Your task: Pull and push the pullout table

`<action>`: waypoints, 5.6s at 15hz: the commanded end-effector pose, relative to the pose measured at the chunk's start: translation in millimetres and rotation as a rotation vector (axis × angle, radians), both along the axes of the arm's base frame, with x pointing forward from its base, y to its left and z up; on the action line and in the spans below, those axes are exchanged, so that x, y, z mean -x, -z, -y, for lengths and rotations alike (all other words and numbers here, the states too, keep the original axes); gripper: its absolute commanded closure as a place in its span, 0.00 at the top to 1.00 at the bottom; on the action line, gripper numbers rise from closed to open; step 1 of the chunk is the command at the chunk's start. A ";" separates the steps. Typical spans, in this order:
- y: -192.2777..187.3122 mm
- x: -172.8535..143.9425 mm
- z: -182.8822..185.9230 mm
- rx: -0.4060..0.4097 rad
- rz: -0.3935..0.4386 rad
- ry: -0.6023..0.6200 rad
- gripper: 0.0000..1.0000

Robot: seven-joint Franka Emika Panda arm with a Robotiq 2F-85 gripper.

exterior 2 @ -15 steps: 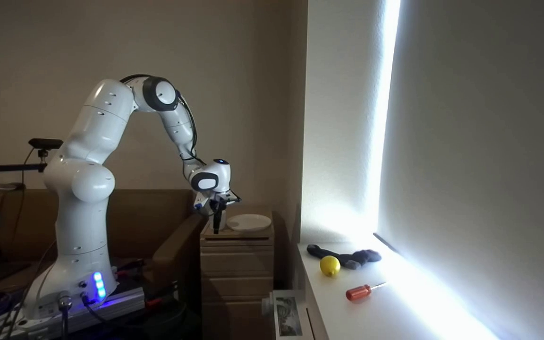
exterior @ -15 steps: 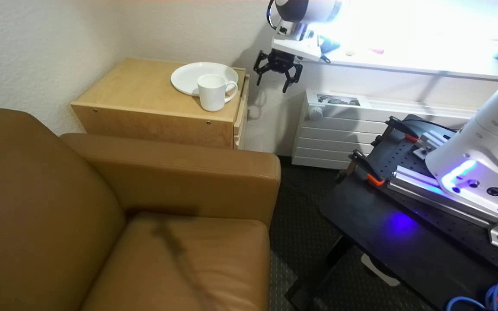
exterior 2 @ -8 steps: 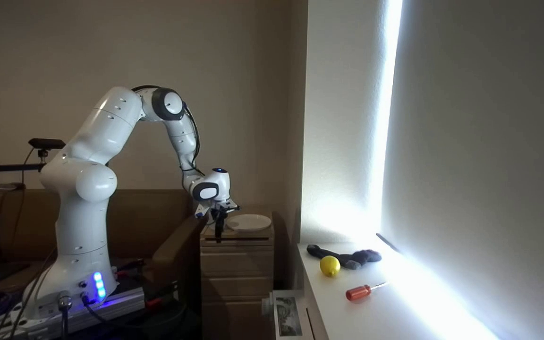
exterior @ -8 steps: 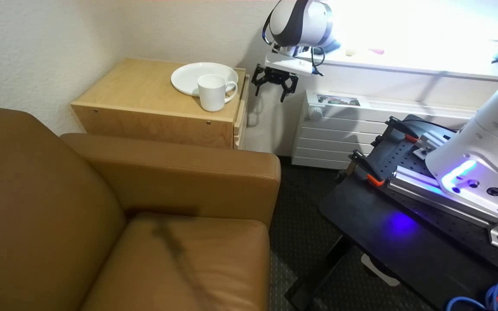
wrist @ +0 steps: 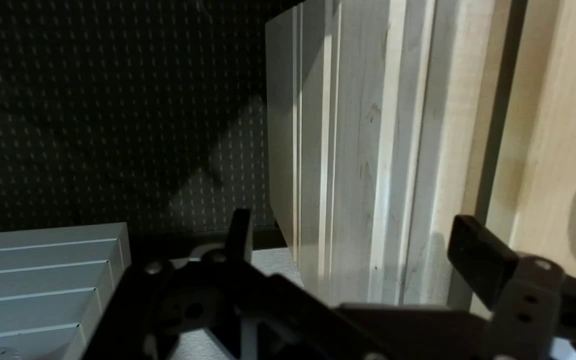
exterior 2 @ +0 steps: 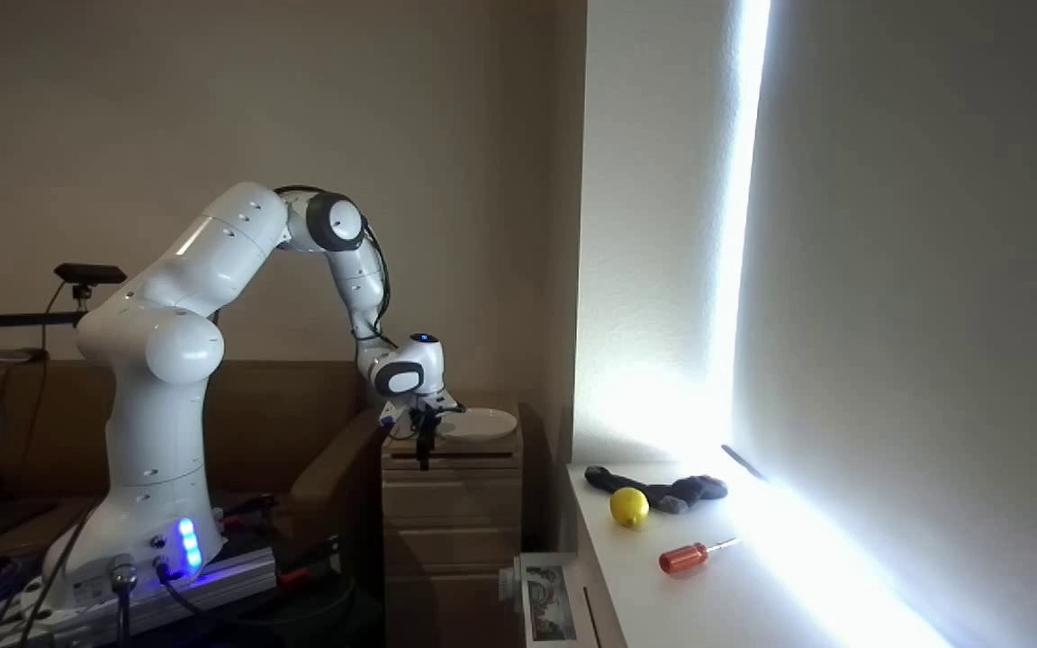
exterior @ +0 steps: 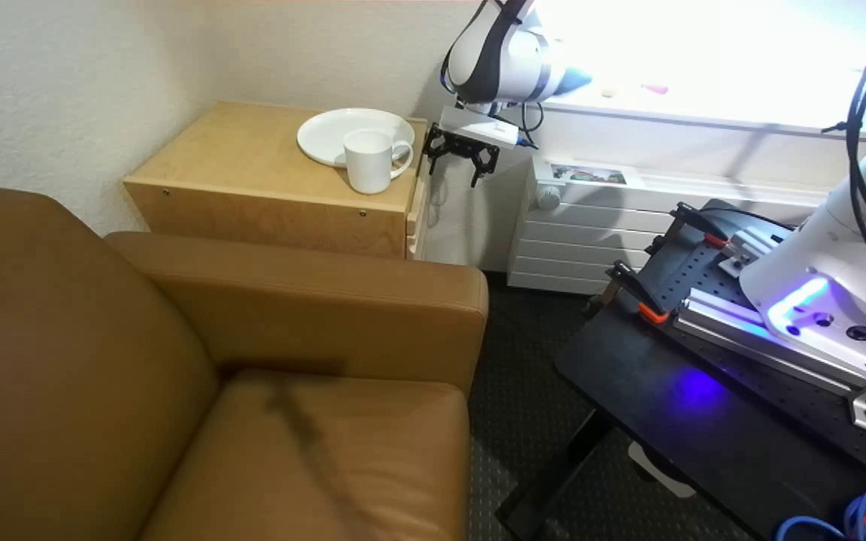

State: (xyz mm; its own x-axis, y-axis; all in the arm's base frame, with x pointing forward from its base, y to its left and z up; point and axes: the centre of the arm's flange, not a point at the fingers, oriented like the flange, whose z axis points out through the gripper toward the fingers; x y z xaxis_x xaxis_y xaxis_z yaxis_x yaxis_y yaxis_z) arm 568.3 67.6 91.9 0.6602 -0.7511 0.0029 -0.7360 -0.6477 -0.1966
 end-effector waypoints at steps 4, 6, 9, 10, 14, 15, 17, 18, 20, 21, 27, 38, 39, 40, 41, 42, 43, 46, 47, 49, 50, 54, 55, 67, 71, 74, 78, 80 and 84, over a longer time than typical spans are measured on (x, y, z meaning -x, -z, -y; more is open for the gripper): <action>21.2 -14.9 7.5 -0.024 0.019 0.025 1.00; 28.5 -20.1 11.3 -0.039 0.021 0.039 1.00; 41.7 -24.6 15.1 -0.093 0.012 0.078 1.00; 45.0 -26.1 15.4 -0.121 0.008 0.086 1.00; 50.4 -32.5 10.1 -0.233 0.004 0.126 1.00; 53.5 -33.4 12.3 -0.239 0.004 0.129 1.00; 59.5 -30.6 12.1 -0.229 -0.003 0.113 1.00; 62.6 -27.6 10.8 -0.213 -0.013 0.089 1.00; 50.8 -27.6 14.5 -0.202 -0.006 0.111 1.00; 50.8 -27.6 14.5 -0.201 -0.005 0.109 1.00; 51.0 -23.3 26.4 -0.148 -0.025 0.092 1.00; 14.8 -13.1 76.6 -0.161 0.065 0.232 1.00; 4.6 -13.9 68.1 -0.188 0.113 0.248 1.00; -8.2 -14.2 55.7 -0.212 0.158 0.243 1.00; -15.9 -15.7 41.8 -0.222 0.194 0.225 1.00; -22.1 -17.8 27.4 -0.230 0.207 0.194 1.00; -27.2 -18.1 15.4 -0.241 0.209 0.169 1.00; -28.3 -35.4 2.7 -0.240 0.196 0.162 1.00; -26.9 -32.3 -1.6 -0.240 0.192 0.155 1.00; -27.4 -30.0 8.8 -0.208 0.118 0.143 1.00; -23.8 -27.3 15.4 -0.190 0.096 0.136 1.00; -6.8 -24.6 31.1 -0.164 0.073 0.116 1.00; -5.7 -24.4 34.9 -0.155 0.065 0.117 1.00; 22.5 -19.1 30.3 -0.068 0.018 0.107 1.00; 34.7 -26.7 25.0 -0.061 0.055 0.113 1.00; 44.2 -31.2 11.0 -0.062 0.072 0.097 1.00; 59.2 -34.5 -5.1 -0.079 0.071 0.071 1.00; 60.2 -34.8 -5.6 -0.067 0.084 0.062 1.00; 63.9 -34.4 -5.4 -0.062 0.072 0.060 1.00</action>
State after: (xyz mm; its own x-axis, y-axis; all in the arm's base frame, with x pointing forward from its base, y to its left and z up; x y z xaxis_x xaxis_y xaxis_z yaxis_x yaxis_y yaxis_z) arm 595.9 63.2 47.6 0.6039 -0.7971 -0.0038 -0.7656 -0.5787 -0.2812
